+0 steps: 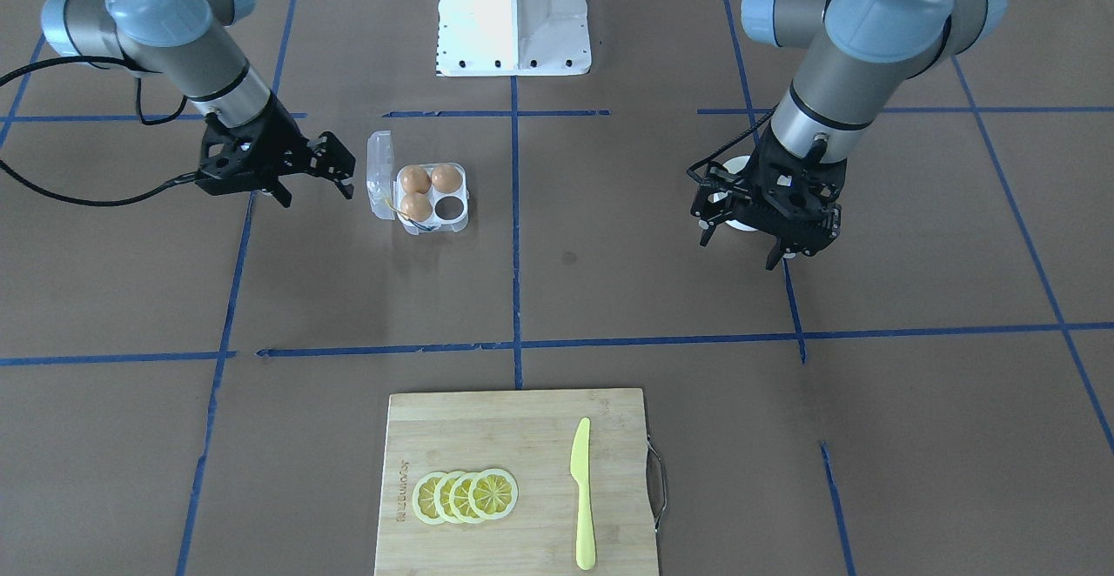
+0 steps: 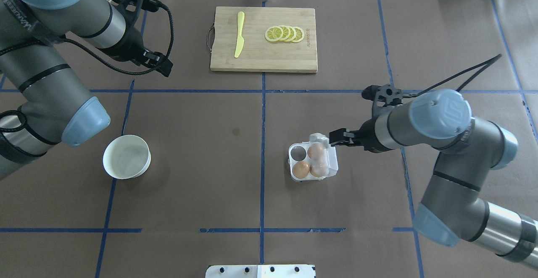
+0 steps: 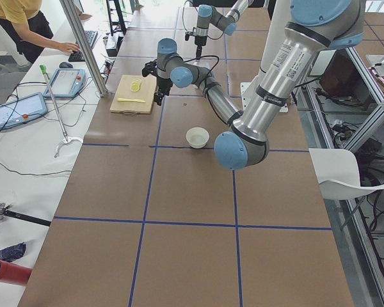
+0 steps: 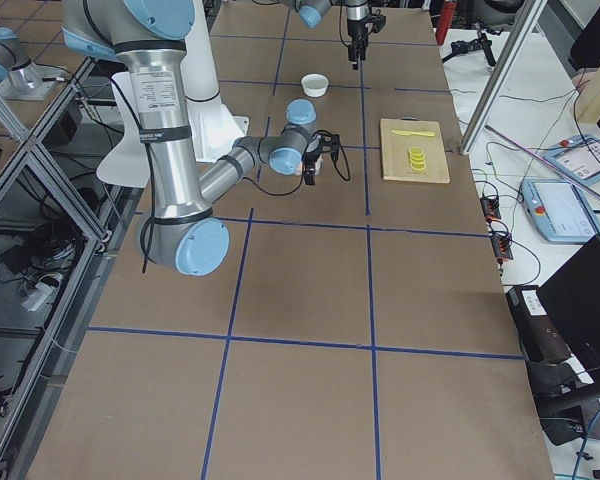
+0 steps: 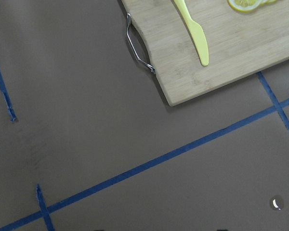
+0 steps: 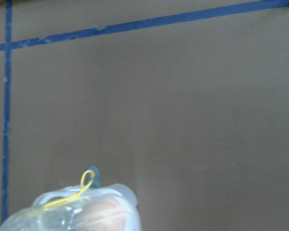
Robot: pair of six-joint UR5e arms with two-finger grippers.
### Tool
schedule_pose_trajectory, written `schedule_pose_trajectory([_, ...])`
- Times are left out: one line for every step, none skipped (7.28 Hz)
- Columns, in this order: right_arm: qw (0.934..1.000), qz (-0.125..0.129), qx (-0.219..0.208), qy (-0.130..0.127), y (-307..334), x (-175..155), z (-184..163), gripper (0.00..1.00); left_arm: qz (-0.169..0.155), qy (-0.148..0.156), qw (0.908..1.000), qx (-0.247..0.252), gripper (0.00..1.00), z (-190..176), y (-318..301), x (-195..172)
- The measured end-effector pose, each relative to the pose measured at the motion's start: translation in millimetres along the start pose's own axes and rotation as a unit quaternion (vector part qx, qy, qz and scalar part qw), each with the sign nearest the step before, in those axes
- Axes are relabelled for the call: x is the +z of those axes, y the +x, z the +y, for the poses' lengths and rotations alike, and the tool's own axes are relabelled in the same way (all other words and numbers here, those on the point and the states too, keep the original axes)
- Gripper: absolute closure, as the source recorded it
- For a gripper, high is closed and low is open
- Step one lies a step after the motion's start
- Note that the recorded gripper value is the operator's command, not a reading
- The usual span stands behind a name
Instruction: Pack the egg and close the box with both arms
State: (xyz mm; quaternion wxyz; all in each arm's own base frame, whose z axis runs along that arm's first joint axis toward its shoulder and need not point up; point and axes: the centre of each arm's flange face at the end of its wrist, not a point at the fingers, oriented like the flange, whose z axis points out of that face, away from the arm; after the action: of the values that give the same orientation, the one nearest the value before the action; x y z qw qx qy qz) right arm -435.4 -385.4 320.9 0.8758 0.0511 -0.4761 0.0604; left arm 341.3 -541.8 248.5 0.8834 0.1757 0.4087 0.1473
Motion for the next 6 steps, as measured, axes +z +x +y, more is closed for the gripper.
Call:
schedule_pose_trajectory([0.9999, -0.001, 0.015, 0.002, -44, -2, 8, 0.0, -0.001, 0.001, 1.0, -0.001, 0.17, -1, -2, -1])
schedule_pose_trajectory([0.9996, 0.001, 0.029, 0.003, -74, -12, 12, 0.0, -0.003, 0.003, 1.0, -0.004, 0.17, -2, -7, -4])
schedule_pose_trajectory([0.9992, 0.0, 0.041, 0.007, -70, -36, 11, 0.0, -0.006, 0.007, 1.0, -0.003, 0.17, -4, -14, -8])
schedule_pose_trajectory([0.9985, 0.008, 0.054, 0.009, -35, -62, 3, 0.0, -0.013, 0.01, 0.9999, 0.005, 0.16, -5, -27, -13])
schedule_pose_trajectory([0.9979, 0.024, 0.06, 0.007, 14, -85, -16, 0.0, -0.025, 0.009, 0.9995, 0.019, 0.16, 0, -54, -16])
schedule_pose_trajectory([0.9979, 0.047, 0.045, 0.004, 70, -102, -39, 0.0, -0.041, 0.006, 0.9986, 0.033, 0.0, 7, -86, -19])
